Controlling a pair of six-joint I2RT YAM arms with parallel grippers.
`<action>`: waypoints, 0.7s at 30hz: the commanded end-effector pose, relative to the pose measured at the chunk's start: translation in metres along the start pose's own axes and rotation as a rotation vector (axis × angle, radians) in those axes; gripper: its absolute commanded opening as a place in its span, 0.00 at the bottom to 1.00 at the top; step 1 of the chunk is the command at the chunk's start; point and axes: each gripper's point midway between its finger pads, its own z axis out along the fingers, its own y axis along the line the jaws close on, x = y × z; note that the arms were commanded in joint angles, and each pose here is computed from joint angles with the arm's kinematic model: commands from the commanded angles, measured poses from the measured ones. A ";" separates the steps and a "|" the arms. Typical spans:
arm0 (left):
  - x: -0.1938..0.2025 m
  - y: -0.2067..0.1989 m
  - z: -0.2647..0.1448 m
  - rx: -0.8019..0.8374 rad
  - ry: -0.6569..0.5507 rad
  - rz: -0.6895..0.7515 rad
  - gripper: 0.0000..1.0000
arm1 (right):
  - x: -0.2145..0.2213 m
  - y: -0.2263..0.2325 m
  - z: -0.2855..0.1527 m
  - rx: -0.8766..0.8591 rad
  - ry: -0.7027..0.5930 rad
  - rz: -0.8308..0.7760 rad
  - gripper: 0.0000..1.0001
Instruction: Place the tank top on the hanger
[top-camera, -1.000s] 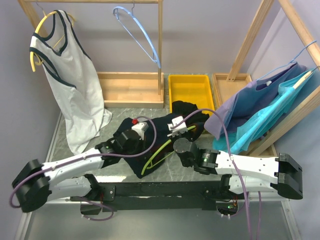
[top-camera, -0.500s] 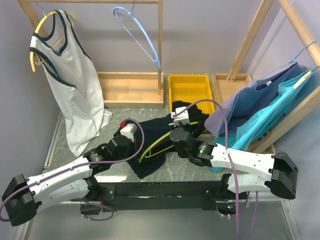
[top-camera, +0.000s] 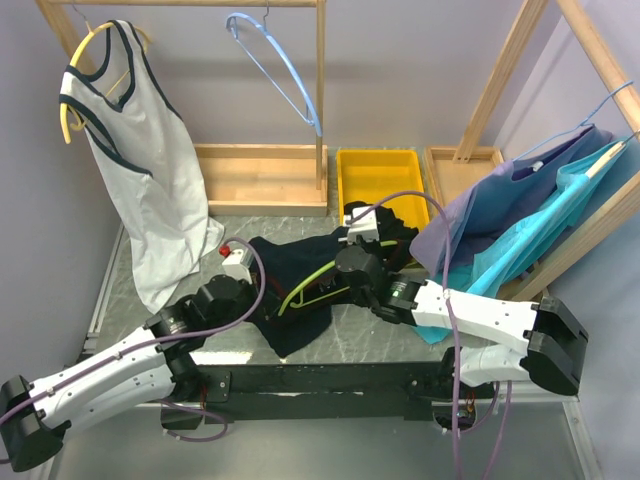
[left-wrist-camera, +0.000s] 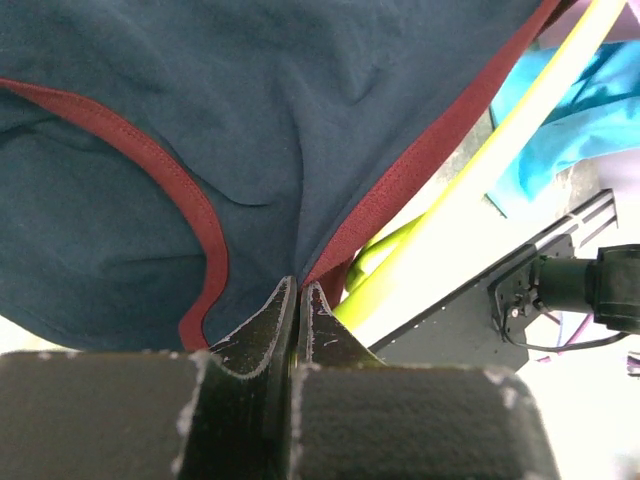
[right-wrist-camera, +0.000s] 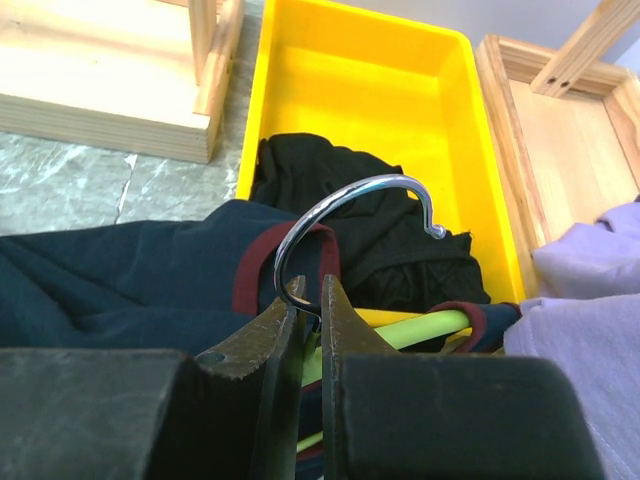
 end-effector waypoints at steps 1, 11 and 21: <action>0.010 0.012 -0.005 -0.032 0.023 -0.031 0.01 | -0.015 -0.034 0.012 0.172 -0.006 0.044 0.00; 0.008 0.012 -0.007 -0.032 0.009 -0.044 0.01 | -0.010 -0.048 0.015 0.194 0.002 0.073 0.00; -0.031 -0.028 -0.025 0.067 -0.067 -0.032 0.01 | -0.019 -0.041 0.009 0.233 -0.048 0.083 0.00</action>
